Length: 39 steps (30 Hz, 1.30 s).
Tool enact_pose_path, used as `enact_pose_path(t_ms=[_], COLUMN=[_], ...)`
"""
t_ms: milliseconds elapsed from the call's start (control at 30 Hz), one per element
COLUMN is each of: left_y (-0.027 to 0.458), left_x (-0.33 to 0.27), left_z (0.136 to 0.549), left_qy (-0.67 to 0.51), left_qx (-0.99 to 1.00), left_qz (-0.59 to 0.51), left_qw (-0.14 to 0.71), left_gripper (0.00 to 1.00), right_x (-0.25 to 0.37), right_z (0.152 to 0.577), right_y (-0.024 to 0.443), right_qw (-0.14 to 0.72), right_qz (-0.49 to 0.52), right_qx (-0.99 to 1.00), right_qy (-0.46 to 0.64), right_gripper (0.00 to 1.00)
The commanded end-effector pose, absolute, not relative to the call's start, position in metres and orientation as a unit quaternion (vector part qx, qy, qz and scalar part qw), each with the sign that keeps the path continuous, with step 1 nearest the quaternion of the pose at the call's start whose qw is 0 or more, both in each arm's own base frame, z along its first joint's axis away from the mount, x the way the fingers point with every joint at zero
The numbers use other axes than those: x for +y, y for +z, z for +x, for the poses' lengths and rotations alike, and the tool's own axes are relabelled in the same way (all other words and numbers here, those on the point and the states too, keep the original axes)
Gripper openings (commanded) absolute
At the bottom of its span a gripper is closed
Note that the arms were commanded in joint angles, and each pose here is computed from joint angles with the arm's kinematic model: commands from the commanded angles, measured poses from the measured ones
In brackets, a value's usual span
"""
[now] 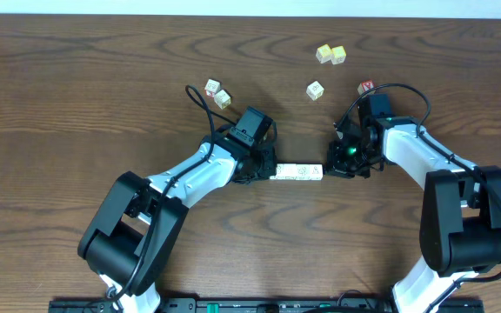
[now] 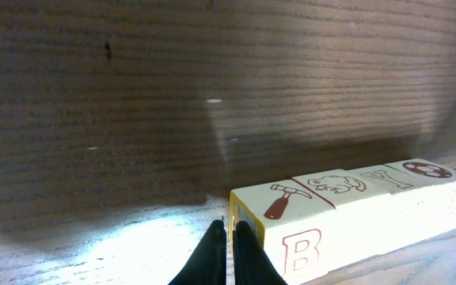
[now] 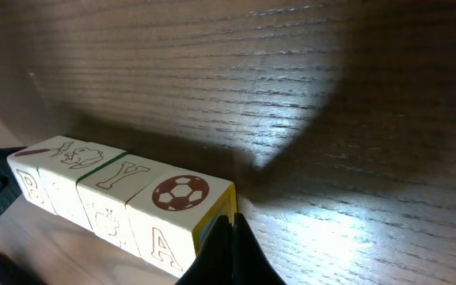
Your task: Lift 4 blocks
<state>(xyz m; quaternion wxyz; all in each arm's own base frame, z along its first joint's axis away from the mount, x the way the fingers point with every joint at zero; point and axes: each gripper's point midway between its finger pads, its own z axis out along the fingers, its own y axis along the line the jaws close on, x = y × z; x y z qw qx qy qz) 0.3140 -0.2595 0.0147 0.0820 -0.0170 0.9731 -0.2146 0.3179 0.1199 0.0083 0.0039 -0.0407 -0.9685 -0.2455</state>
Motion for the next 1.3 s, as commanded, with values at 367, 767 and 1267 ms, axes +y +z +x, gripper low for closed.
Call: enact_pose_path(t_ms=[367, 767, 1267], left_y=[0.026, 0.038, 0.039], left_x=[-0.270, -0.271, -0.271], left_z=[0.308, 0.308, 0.307], left_qy=[-0.247, -0.255, -0.256], left_qx=[0.966, 0.964, 0.964], left_qz=[-0.003, -0.001, -0.001], left_qw=[0.069, 0.080, 0.077], left_gripper=[0.07, 0.07, 0.07], right_x=[0.136, 0.139, 0.144], right_z=[0.312, 0.311, 0.312], right_y=[0.013, 0.015, 0.021], right_qw=[0.022, 0.024, 0.023], right_qz=[-0.041, -0.040, -0.038], right_qx=[-0.956, -0.952, -0.947], right_qy=[-0.291, -0.302, -0.318], right_gripper=[0.01, 0.01, 0.01])
